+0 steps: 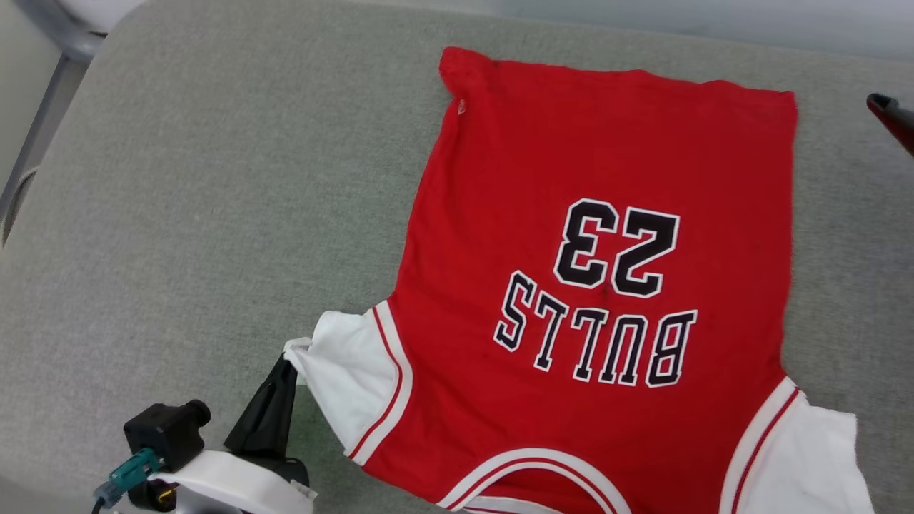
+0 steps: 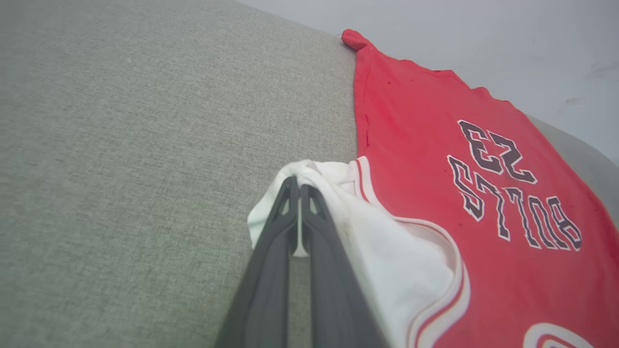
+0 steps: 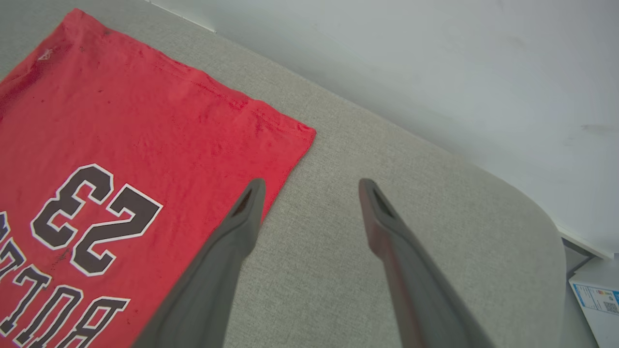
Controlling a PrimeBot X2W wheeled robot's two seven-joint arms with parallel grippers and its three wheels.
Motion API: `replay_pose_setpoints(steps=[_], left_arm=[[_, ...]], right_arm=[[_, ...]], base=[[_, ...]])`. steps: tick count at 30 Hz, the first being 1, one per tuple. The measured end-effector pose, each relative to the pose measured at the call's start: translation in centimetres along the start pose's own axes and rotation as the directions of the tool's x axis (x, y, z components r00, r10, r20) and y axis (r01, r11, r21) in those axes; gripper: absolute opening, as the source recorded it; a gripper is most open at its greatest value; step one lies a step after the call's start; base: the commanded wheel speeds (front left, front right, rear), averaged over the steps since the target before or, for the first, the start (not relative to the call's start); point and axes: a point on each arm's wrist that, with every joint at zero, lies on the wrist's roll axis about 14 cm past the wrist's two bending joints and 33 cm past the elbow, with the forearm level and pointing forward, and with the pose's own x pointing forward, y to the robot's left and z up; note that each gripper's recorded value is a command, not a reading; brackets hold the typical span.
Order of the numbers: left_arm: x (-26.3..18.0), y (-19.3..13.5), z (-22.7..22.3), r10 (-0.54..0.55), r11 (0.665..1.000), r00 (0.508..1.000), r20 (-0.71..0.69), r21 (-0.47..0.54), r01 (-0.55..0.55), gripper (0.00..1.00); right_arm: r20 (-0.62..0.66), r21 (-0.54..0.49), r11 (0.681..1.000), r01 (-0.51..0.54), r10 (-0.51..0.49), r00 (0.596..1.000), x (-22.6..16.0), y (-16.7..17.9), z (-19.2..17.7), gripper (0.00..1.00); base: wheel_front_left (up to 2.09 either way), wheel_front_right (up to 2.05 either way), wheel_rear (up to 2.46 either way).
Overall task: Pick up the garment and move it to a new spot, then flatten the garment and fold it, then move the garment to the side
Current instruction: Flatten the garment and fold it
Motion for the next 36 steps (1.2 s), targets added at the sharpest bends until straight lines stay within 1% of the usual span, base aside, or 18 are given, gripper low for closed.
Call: replay_pose_setpoints(steps=[2, 4, 9, 12, 20, 24, 26, 28, 29, 30, 31, 34, 36], left_arm=[[0.4, 0.1, -0.1, 0.007, 1.0, 1.0, 0.003, -0.008, -0.007, 0.0], [0.7, 0.2, -0.4, 0.014, 1.0, 1.0, 0.0, -0.01, -0.014, 0.0], [1.5, 0.4, -1.0, 0.032, 0.999, 0.999, -0.006, -0.019, -0.032, 0.0], [2.0, 0.7, -1.6, 0.048, 0.998, 0.999, -0.017, -0.026, -0.049, 0.0], [2.9, 2.0, -3.0, 0.096, 0.995, 0.994, -0.044, -0.017, -0.097, 0.0], [3.0, 2.7, -3.5, 0.121, 0.993, 0.991, -0.057, -0.01, -0.121, 0.0], [3.0, 3.0, -3.7, 0.132, 0.991, 0.989, -0.061, -0.006, -0.133, 0.0], [3.0, 3.2, -3.9, 0.137, 0.991, 0.988, -0.065, -0.006, -0.137, 0.0], [3.0, 3.2, -4.0, 0.137, 0.99, 0.988, -0.067, -0.006, -0.138, 0.0], [3.1, 3.2, -4.1, 0.139, 0.99, 0.988, -0.069, -0.004, -0.14, 0.0], [3.1, 3.2, -4.1, 0.14, 0.99, 0.988, -0.068, -0.005, -0.141, 0.0], [3.3, 3.2, -4.1, 0.138, 0.99, 0.988, -0.067, -0.007, -0.139, 0.0], [3.3, 3.2, -4.1, 0.136, 0.991, 0.989, -0.065, -0.009, -0.137, 0.0]], right_arm=[[-0.092, 0.0, 1.0, -0.029, 0.029, 0.995, 1.7, 0.7, -0.5, 1.0], [-0.193, -0.014, 0.999, -0.048, 0.045, 0.98, 3.3, 1.2, -1.4, 1.0], [-0.341, -0.01, 0.998, -0.059, 0.053, 0.939, 6.7, 1.4, -2.6, 1.0], [-0.396, -0.005, 0.998, -0.063, 0.056, 0.917, 8.9, 1.7, -3.5, 1.0], [-0.529, 0.027, 0.997, -0.072, 0.075, 0.845, 13.8, 2.8, -8.3, 1.0], [-0.58, 0.028, 0.997, -0.075, 0.077, 0.811, 14.9, 3.0, -10.4, 1.0], [-0.592, 0.039, 0.996, -0.082, 0.089, 0.801, 15.1, 3.1, -11.0, 1.0], [-0.593, 0.027, 0.996, -0.082, 0.083, 0.801, 15.2, 3.0, -11.2, 1.0], [-0.595, 0.023, 0.996, -0.081, 0.079, 0.8, 15.2, 2.9, -11.3, 0.91], [-0.593, 0.019, 0.997, -0.08, 0.075, 0.802, 15.2, 2.8, -11.2, 0.17], [-0.592, 0.016, 0.997, -0.08, 0.074, 0.803, 15.2, 2.8, -11.2, 0.0], [-0.585, 0.014, 0.997, -0.082, 0.075, 0.808, 15.0, 2.9, -11.2, 0.0], [-0.566, 0.018, 0.996, -0.084, 0.079, 0.821, 15.0, 3.0, -10.8, 0.0]], base=[[0.0, 0.0, 0.0], [0.0, 0.0, 0.0], [0.0, 0.0, 0.0], [0.0, 0.0, 0.0], [0.0, 0.0, 0.0], [0.0, 0.0, 0.0], [0.0, 0.0, 0.0], [0.0, 0.0, 0.0], [0.0, 0.0, 0.0], [0.0, 0.0, 0.0], [0.0, 0.0, 0.0], [0.0, 0.0, 0.0], [0.0, 0.0, 0.0]])
